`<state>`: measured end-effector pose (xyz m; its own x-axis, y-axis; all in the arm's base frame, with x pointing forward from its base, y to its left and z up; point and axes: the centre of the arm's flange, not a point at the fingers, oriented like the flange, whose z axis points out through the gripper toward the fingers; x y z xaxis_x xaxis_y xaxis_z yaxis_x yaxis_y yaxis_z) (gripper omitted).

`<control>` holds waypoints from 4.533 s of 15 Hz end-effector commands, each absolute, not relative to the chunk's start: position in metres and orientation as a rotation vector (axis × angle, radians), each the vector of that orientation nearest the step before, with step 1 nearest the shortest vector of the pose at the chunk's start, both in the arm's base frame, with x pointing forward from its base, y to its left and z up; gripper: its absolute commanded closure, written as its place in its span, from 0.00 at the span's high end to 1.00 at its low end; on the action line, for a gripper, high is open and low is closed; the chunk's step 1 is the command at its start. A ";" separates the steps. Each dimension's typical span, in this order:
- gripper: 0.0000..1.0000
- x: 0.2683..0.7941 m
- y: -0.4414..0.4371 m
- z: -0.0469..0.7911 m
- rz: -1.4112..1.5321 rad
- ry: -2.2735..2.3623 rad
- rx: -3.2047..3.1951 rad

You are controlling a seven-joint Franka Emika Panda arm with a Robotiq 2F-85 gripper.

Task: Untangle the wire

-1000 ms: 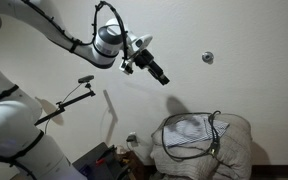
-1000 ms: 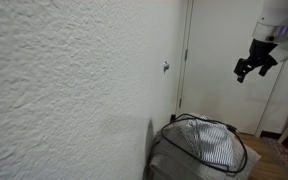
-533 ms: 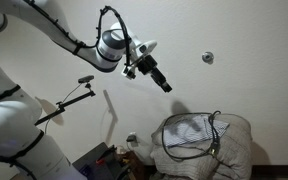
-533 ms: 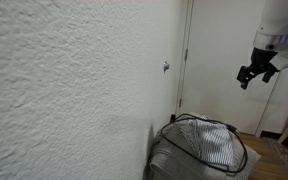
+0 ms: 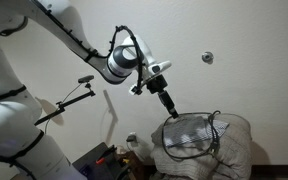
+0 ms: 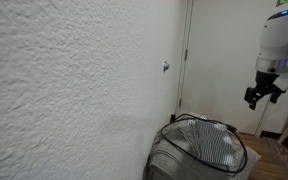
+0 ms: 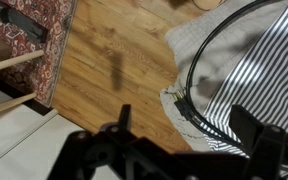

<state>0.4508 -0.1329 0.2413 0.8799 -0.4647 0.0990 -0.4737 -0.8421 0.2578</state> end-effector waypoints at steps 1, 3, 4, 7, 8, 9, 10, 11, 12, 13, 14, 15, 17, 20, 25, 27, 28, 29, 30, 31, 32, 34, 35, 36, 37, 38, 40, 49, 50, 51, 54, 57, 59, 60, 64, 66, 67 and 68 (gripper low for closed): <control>1.00 0.452 -0.135 0.206 -0.056 -0.699 2.826; 1.00 0.445 -0.133 0.211 -0.049 -0.705 2.811; 1.00 0.445 -0.132 0.205 -0.065 -0.701 2.812; 1.00 0.447 -0.132 0.202 -0.070 -0.697 2.812; 1.00 0.447 -0.132 0.202 -0.069 -0.697 2.812; 1.00 0.452 -0.136 0.198 -0.050 -0.730 2.777; 1.00 0.457 -0.143 0.189 -0.097 -0.715 2.794; 1.00 0.459 -0.148 0.181 -0.108 -0.727 2.788; 1.00 0.461 -0.153 0.169 -0.131 -0.733 2.784; 1.00 0.461 -0.156 0.160 -0.147 -0.729 2.797; 1.00 0.462 -0.160 0.148 -0.168 -0.730 2.795; 1.00 0.461 -0.163 0.136 -0.199 -0.736 2.795; 1.00 0.459 -0.169 0.114 -0.256 -0.750 2.790; 1.00 0.457 -0.174 0.082 -0.277 -0.761 2.778; 1.00 0.463 -0.173 0.053 -0.193 -0.768 2.773; 1.00 0.468 -0.167 0.049 -0.132 -0.780 2.770; 1.00 0.471 -0.165 0.047 -0.101 -0.782 2.765; 1.00 0.474 -0.163 0.044 -0.077 -0.778 2.762; 1.00 0.476 -0.161 0.042 -0.051 -0.783 2.760; 1.00 0.478 -0.160 0.040 -0.048 -0.786 2.758; 1.00 0.481 -0.160 0.038 -0.052 -0.786 2.756; 1.00 0.483 -0.161 0.033 -0.072 -0.804 2.751; 1.00 0.484 -0.162 0.032 -0.078 -0.807 2.751; 0.95 0.484 -0.163 0.031 -0.081 -0.818 2.751; 0.74 0.485 -0.164 0.030 -0.083 -0.817 2.749; 0.71 0.486 -0.165 0.030 -0.084 -0.815 2.751; 0.62 0.486 -0.165 0.030 -0.085 -0.813 2.751; 0.00 0.489 -0.161 0.060 -0.042 -0.796 2.760; 0.00 0.490 -0.162 0.062 -0.034 -0.798 2.755; 0.02 0.490 -0.164 0.065 -0.035 -0.799 2.762; 0.02 0.488 -0.162 0.074 -0.029 -0.790 2.768; 0.02 0.484 -0.149 0.086 -0.027 -0.732 2.789; 0.02 0.480 -0.133 0.090 -0.037 -0.690 2.797; 0.02 0.479 -0.126 0.091 -0.046 -0.659 2.813; 0.02 0.473 -0.096 0.091 -0.062 -0.574 2.816; 0.02 0.470 -0.085 0.090 -0.070 -0.535 2.821; 0.02 0.469 -0.080 0.090 -0.075 -0.515 2.826; 0.02 0.467 -0.076 0.091 -0.074 -0.500 2.829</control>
<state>0.4799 -0.0865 0.0734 0.9253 -0.3787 0.0189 -0.3702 -0.8916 0.2607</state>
